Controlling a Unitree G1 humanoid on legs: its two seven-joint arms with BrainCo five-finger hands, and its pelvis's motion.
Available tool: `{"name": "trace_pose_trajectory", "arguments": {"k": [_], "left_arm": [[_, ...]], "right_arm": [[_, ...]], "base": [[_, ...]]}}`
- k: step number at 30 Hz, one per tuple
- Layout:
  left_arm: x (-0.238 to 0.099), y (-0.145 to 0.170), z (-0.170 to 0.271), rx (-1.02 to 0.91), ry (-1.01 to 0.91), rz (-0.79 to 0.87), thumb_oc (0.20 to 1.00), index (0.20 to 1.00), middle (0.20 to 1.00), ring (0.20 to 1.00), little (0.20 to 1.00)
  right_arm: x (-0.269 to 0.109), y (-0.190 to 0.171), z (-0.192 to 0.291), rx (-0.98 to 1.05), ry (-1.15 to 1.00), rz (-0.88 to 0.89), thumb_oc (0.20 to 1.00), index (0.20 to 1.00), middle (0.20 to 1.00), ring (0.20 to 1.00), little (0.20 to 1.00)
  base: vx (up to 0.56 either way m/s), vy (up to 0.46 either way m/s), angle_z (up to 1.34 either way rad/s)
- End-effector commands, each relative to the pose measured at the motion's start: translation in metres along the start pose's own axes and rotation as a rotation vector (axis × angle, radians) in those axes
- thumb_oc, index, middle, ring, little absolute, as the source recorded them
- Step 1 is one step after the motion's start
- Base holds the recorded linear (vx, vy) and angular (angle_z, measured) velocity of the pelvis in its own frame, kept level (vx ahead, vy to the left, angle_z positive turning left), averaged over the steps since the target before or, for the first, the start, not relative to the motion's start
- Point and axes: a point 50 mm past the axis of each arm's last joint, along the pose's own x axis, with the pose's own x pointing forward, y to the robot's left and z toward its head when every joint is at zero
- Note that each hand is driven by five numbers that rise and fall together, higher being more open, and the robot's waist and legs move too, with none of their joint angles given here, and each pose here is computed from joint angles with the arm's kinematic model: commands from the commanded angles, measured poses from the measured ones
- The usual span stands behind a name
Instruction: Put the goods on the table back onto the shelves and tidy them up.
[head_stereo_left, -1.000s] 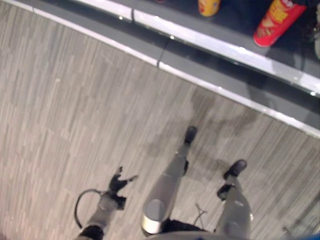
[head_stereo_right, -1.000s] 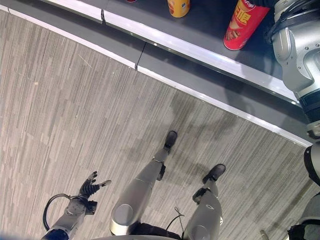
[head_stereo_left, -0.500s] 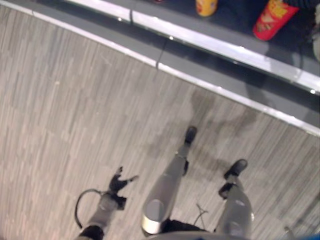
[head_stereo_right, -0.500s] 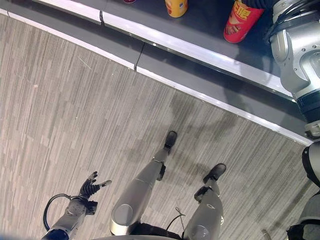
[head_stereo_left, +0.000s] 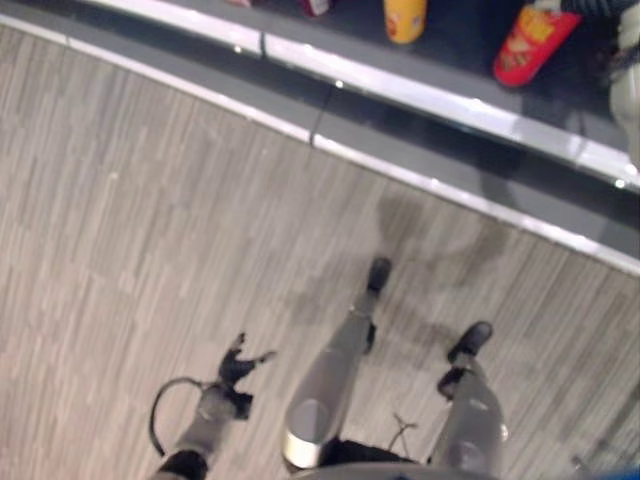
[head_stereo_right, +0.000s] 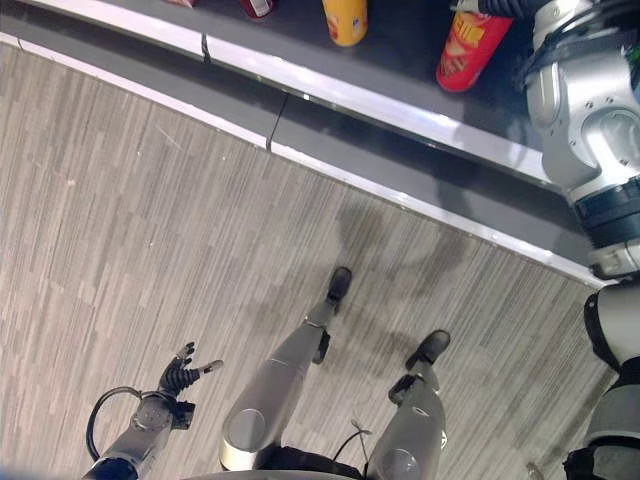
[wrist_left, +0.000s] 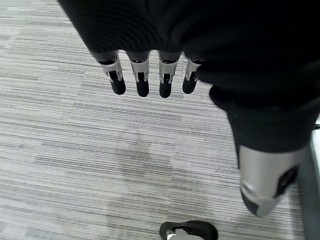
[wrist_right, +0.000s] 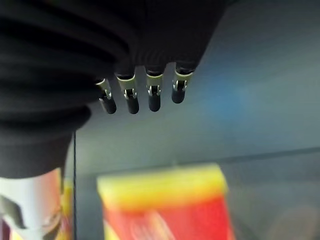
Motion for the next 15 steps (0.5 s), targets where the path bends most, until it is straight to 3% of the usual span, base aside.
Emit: {"name": "trace_pose_trajectory", "arguments": {"k": [1,3,8,15], "left_arm": [[-0.006,0.007,-0.016,0.056,0.059,0.030,1.000,1.000,1.000,1.000,1.000],[-0.007,0.009,-0.017,0.049,0.059,0.036,1.000,1.000,1.000,1.000,1.000],[-0.018,0.023,-0.024,-0.051,0.060,0.095,1.000,1.000,1.000,1.000,1.000],[-0.018,0.024,-0.024,-0.046,0.060,0.093,1.000,1.000,1.000,1.000,1.000]], "right_arm": [[-0.014,-0.020,0.011,0.101,-0.008,-0.185,1.000,1.000,1.000,1.000,1.000],[-0.023,-0.022,0.014,0.138,-0.011,-0.185,1.000,1.000,1.000,1.000,1.000],[-0.099,-0.005,0.032,0.610,0.087,0.028,1.000,1.000,1.000,1.000,1.000],[-0.101,-0.005,0.031,0.609,0.092,0.030,1.000,1.000,1.000,1.000,1.000]], "base": [[0.08,-0.009,0.02],[0.08,-0.006,-0.01],[0.10,0.001,-0.03],[0.00,0.002,-0.14]]}}
